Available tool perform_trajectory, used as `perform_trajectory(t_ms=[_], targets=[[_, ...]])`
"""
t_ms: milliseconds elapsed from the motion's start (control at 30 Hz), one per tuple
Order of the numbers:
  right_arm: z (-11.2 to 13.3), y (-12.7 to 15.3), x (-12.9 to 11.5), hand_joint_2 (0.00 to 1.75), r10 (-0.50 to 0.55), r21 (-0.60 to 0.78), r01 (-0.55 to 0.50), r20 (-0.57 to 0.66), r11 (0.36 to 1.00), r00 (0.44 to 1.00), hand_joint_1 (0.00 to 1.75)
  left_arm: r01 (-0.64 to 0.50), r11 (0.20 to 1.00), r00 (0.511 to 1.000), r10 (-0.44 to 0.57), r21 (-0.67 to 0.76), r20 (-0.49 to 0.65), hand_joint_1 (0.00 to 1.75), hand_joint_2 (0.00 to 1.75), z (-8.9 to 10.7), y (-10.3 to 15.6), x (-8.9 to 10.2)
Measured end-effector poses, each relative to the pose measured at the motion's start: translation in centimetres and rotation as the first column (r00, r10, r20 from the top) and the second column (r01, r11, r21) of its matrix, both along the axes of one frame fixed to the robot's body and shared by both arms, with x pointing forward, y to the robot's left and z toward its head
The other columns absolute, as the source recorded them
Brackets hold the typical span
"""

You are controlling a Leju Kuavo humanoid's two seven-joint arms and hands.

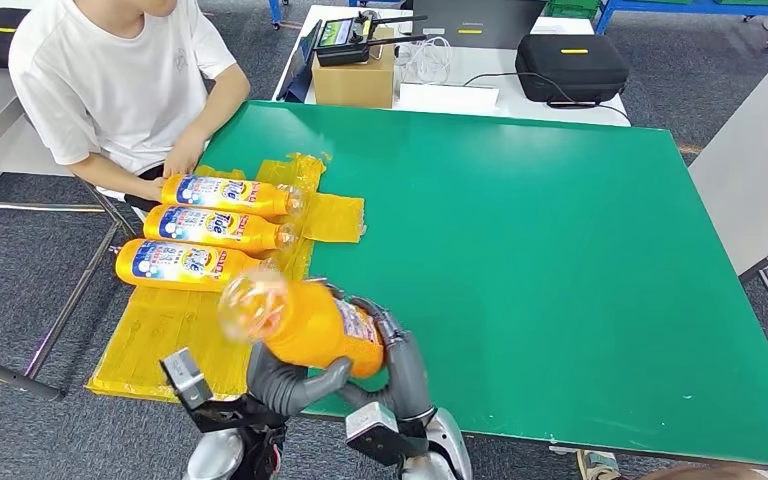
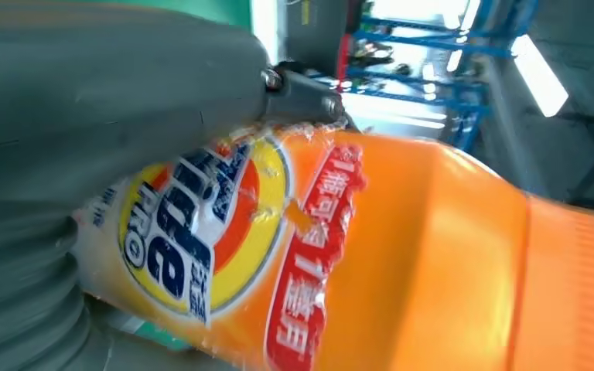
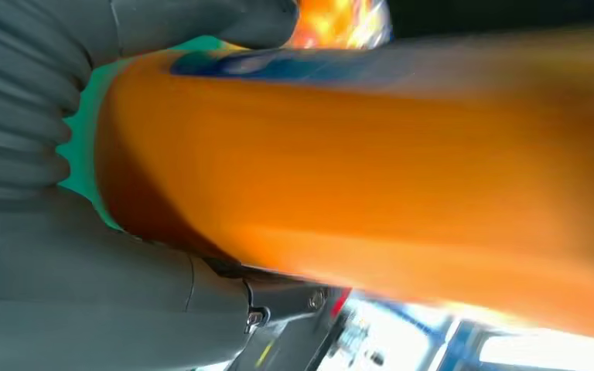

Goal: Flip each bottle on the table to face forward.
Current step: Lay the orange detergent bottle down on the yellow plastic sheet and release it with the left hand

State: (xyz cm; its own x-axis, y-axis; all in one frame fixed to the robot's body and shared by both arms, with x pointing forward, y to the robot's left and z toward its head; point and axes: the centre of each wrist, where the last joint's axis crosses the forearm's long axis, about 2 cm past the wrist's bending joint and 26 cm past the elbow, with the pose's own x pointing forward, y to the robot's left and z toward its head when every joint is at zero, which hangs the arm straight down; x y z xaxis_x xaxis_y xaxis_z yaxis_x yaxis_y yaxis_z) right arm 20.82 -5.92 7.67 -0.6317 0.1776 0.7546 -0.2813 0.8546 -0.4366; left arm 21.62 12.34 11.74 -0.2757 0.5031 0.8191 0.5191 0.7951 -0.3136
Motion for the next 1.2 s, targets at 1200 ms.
perform_trajectory(t_ms=[1200], targets=[[-0.3,-2.5,-0.4,0.00,-0.222,0.124,0.221,-0.002,0.967,0.975,0.00,-0.733,0.182,0.653,0.458,0.655,0.603,1.75,1.75,-0.6,13.7,2.4]])
